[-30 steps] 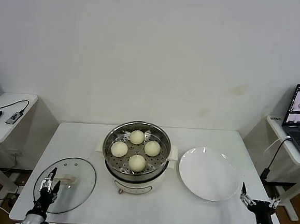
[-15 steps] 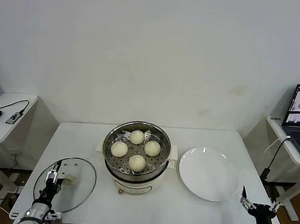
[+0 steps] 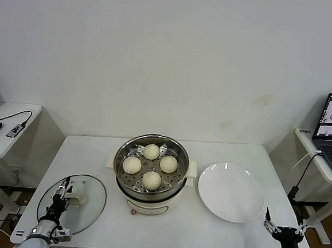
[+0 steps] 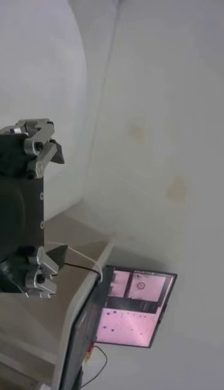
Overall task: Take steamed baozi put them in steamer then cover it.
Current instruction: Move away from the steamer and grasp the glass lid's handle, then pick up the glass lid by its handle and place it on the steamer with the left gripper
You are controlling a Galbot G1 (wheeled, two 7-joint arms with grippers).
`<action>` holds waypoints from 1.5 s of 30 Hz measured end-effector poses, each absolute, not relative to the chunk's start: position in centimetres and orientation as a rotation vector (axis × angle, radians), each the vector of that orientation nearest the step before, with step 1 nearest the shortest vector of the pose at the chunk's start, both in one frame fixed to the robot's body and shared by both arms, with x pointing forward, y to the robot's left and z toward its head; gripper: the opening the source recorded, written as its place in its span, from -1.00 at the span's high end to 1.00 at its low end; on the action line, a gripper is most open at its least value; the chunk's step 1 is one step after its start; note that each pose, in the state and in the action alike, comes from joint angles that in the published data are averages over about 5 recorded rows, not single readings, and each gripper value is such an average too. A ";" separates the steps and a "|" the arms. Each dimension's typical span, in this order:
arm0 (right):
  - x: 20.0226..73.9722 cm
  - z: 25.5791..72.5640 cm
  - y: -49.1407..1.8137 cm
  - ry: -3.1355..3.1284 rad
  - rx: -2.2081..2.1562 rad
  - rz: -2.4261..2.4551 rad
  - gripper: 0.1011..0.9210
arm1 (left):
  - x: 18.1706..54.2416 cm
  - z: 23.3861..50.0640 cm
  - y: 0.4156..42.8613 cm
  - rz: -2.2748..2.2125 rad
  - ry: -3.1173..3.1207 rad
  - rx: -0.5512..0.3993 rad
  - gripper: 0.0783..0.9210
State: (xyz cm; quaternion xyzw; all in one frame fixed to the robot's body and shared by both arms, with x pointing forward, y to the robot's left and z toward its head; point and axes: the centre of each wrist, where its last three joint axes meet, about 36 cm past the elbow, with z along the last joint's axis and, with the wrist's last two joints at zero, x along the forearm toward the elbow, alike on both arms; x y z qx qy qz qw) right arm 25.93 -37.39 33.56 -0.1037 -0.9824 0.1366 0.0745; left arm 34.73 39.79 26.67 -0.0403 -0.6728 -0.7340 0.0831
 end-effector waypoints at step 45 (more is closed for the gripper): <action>26.1 34.2 -35.0 -2.962 -0.195 0.481 -0.76 | 37.2 43.2 37.1 -2.140 -2.142 0.257 0.84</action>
